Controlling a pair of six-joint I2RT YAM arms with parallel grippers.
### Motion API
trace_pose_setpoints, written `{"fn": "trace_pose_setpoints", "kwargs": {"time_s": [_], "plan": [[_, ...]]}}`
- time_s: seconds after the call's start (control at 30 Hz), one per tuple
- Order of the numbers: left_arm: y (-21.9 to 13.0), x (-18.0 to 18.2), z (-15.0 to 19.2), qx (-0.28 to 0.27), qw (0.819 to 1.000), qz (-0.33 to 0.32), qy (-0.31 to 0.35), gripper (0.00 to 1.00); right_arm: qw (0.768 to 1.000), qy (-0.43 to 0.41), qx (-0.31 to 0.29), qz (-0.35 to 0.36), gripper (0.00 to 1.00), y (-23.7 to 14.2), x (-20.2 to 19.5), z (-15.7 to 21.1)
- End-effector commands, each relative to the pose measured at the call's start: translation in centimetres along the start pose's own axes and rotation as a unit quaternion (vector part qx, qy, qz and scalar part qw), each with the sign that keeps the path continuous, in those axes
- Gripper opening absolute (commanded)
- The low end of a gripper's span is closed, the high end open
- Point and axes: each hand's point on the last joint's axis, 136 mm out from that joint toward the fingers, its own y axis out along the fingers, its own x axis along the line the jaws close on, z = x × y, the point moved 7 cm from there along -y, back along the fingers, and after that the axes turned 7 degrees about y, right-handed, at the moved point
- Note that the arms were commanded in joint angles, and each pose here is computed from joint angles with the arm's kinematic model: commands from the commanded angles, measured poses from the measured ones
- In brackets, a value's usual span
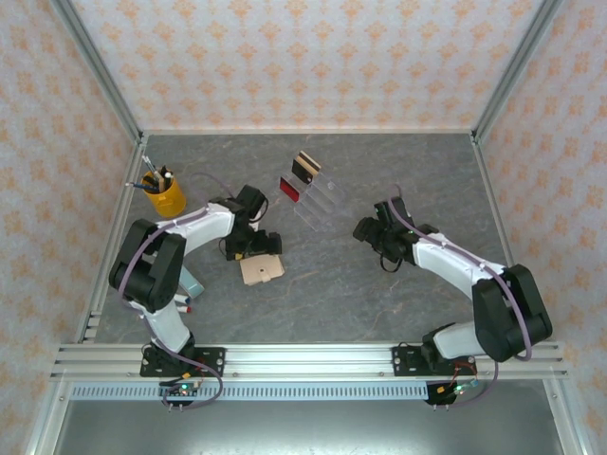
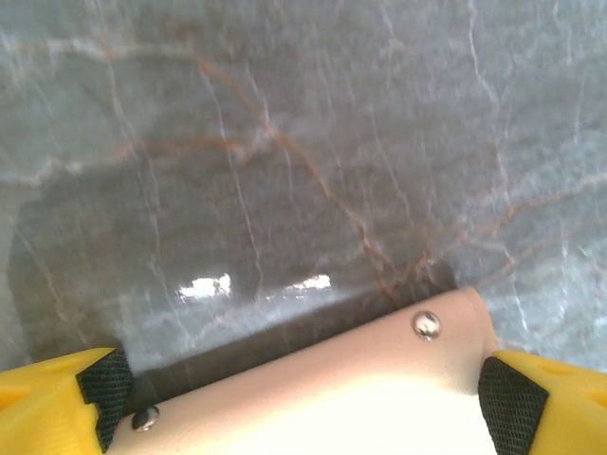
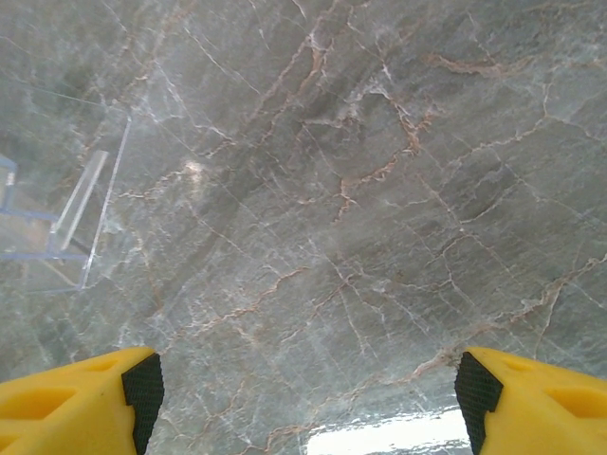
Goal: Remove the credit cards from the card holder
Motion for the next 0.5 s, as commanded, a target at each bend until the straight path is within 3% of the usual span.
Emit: {"fn": "trace_pose_setpoints", "kwargs": {"time_s": [0.0, 0.3, 0.47], "plan": [[0.2, -0.2, 1.9, 0.029, 0.998, 0.045, -0.023, 0.97, 1.0, -0.005, 0.005, 0.004, 0.82, 0.1, 0.1, 0.2], [1.1, -0.7, 4.8, 0.06, 0.991, 0.106, -0.06, 1.0, 1.0, -0.016, 0.016, 0.007, 0.82, 0.5, 0.8, 0.7], [1.3, -2.8, 5.4, 0.059, 0.986, 0.143, -0.057, 0.99, 1.0, -0.021, 0.02, 0.006, 0.83, 0.9, 1.3, 1.2]]}}
